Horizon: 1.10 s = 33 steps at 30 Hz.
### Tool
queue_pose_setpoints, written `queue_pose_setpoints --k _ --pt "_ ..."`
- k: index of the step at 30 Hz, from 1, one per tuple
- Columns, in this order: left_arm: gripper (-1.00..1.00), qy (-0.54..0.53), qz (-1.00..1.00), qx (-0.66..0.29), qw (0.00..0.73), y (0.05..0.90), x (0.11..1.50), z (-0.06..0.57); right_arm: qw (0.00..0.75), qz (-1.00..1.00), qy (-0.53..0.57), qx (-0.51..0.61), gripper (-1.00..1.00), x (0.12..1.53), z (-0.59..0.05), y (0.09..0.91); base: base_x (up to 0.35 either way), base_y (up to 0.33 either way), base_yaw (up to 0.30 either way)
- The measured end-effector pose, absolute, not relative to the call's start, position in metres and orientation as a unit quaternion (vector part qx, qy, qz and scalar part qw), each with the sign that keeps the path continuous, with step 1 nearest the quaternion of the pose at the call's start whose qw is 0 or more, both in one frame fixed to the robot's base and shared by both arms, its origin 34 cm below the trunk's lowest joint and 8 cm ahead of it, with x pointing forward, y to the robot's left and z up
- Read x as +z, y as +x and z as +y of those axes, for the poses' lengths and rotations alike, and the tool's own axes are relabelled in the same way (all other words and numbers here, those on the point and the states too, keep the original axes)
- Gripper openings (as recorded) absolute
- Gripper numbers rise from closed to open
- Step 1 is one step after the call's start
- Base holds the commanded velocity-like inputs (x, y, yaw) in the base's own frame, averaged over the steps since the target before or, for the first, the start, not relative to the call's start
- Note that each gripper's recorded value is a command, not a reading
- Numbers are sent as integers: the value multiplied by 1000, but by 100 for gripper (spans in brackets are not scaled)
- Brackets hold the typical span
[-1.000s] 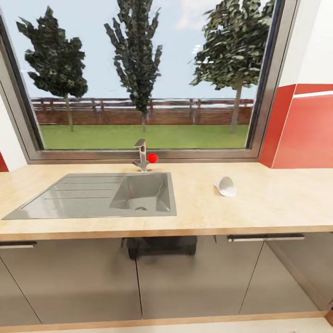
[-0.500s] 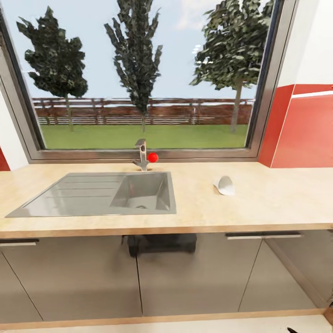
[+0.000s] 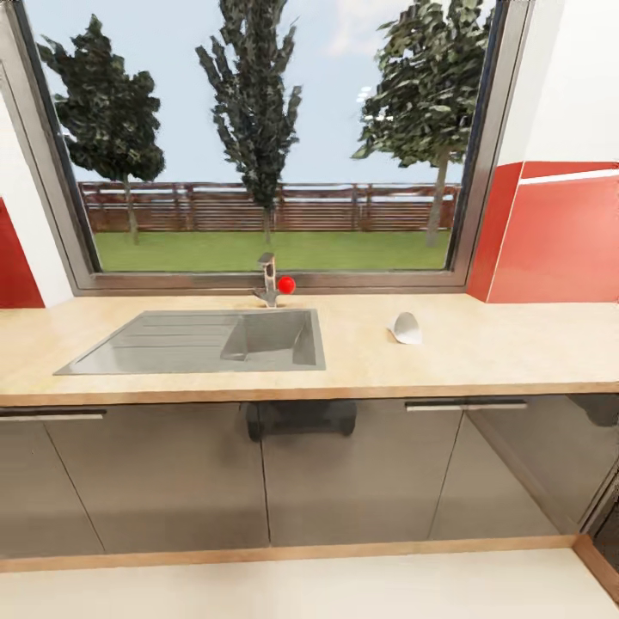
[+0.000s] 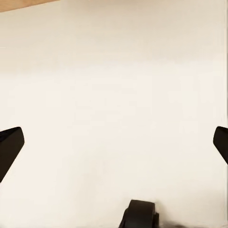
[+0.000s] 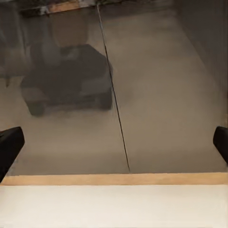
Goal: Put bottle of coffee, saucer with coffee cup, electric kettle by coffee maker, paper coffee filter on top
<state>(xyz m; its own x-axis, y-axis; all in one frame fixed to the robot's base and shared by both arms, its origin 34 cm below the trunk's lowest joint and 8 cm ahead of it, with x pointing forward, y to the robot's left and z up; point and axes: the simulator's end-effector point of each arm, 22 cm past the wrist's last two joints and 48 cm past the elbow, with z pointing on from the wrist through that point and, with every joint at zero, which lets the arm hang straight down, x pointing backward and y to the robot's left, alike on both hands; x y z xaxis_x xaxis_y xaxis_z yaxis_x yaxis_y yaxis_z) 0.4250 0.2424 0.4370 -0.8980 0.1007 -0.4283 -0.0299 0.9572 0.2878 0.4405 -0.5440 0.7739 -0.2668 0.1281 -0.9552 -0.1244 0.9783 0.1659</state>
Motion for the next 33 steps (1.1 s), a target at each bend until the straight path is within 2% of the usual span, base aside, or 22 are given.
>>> queue_pose_setpoints --k 4,8,23,33 --pt "100 19 963 140 228 426 437 240 608 785 -14 120 100 811 -531 460 -29 0 0" --pt "100 19 963 140 228 426 437 240 581 796 -64 158 100 826 -487 502 -3 0 0" --pt "100 19 964 137 229 427 437 236 590 795 -87 113 100 917 -421 665 0 0 0" --pt "100 19 964 136 229 427 437 235 606 783 -94 102 100 967 -397 706 0 0 0"
